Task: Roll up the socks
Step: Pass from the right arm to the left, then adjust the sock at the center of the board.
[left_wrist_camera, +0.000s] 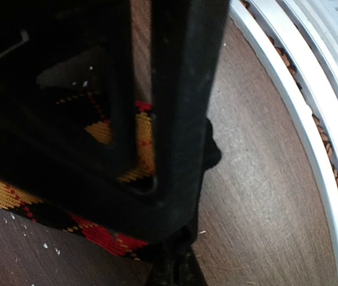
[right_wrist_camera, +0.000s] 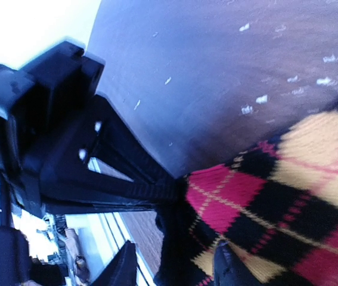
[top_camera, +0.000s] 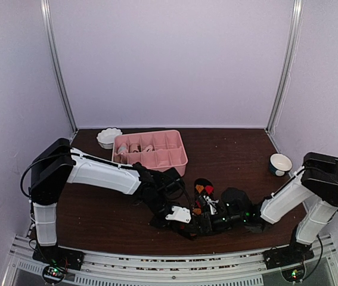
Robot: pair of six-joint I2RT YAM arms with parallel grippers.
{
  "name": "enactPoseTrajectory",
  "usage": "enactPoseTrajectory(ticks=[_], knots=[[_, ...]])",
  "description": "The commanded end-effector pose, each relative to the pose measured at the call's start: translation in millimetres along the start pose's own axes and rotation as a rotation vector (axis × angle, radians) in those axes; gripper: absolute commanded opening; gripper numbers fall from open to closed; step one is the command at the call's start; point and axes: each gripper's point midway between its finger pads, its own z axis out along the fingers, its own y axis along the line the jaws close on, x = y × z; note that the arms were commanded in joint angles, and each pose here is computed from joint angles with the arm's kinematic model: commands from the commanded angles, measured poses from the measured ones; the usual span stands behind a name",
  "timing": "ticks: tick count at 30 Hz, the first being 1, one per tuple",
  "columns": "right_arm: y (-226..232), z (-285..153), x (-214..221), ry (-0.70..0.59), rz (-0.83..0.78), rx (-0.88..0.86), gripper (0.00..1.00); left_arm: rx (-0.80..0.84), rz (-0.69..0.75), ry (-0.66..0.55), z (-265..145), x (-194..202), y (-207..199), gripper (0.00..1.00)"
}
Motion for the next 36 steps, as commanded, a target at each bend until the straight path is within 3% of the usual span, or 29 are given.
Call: enactPoseTrajectory(ticks=[1, 5, 10, 18, 26, 36], knots=[[-12, -23, -5, 0.006, -0.041, 0.082, 0.49, -0.024, -0.029, 0.050, -6, 8, 4, 0.00], [-28, -57, -26, -0.044, -0.069, 0.205, 0.47, -0.029, -0.054, 0.064, -18, 16, -1, 0.00], [-33, -89, -80, -0.151, -0.112, 0.353, 0.26, -0.022, -0.083, 0.079, -26, 23, -9, 0.00], [-60, -59, -109, -0.042, -0.092, 0.511, 0.00, 0.000, -0.115, 0.104, -30, 32, -20, 0.00], [-108, -55, -98, 0.012, -0.062, 0.687, 0.00, 0.028, -0.134, 0.105, -38, 40, -28, 0.00], [-95, -21, -130, 0.048, -0.113, 0.698, 0.00, 0.086, -0.153, 0.071, -43, 30, -36, 0.00]])
